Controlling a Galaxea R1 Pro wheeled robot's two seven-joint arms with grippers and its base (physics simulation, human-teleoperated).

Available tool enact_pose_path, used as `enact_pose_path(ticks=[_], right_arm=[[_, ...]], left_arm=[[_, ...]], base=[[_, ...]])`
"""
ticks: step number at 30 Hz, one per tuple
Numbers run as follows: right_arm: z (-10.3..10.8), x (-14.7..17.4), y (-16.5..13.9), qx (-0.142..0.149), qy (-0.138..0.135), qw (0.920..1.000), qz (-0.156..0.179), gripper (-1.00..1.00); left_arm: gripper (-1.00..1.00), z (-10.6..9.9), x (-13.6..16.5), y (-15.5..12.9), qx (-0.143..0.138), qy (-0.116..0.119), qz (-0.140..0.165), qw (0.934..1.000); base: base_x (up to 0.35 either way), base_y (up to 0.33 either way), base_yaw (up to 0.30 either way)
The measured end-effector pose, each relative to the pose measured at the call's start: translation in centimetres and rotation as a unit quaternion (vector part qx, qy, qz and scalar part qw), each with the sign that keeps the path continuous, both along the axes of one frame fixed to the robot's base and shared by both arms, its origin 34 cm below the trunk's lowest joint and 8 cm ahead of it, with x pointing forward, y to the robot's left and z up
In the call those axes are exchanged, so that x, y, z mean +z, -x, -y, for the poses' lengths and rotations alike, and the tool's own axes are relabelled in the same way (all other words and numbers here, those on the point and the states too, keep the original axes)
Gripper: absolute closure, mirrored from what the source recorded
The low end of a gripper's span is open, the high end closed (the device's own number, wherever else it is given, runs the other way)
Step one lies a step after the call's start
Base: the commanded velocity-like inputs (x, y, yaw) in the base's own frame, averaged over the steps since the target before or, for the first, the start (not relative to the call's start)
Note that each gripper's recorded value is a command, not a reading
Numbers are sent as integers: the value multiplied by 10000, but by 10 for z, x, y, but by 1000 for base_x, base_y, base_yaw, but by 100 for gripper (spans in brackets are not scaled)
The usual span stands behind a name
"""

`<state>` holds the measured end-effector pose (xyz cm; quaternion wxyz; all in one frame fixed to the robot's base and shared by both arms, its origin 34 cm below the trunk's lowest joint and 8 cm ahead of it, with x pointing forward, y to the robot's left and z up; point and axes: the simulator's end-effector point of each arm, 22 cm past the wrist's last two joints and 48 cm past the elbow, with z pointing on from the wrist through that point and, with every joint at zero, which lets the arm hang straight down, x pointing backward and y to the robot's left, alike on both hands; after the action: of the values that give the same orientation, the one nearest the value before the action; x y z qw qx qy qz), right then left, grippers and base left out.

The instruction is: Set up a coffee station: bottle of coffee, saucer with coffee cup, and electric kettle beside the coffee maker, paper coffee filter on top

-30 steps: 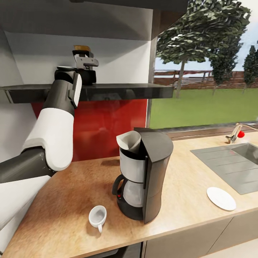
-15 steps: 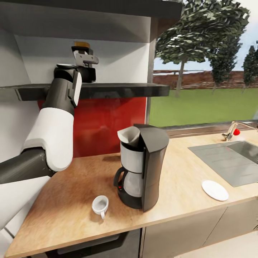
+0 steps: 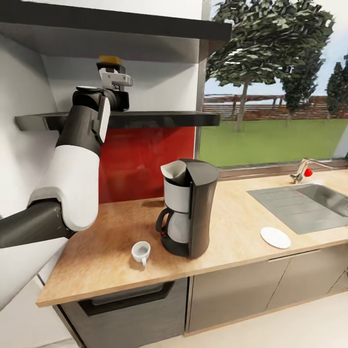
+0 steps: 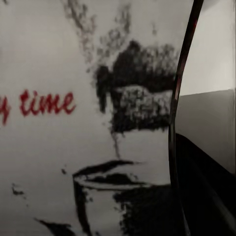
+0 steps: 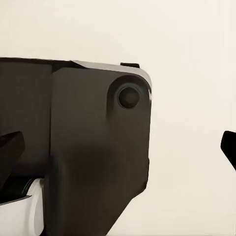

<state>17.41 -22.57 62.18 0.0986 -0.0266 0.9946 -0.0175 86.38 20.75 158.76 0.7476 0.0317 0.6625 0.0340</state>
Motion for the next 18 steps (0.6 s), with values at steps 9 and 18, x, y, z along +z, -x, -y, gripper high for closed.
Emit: enact_pose_path(ticks=[9, 18], right_arm=[[0, 0, 0, -2, 5, 10000, 1, -100], [0, 0, 0, -3, 8, 10000, 6, -100]], left_arm=[[100, 1, 0, 0, -15, 5, -6, 10000], [100, 14, -7, 2, -257, -13, -193, 9995]], base=[[-212, 0, 0], [-24, 0, 0]])
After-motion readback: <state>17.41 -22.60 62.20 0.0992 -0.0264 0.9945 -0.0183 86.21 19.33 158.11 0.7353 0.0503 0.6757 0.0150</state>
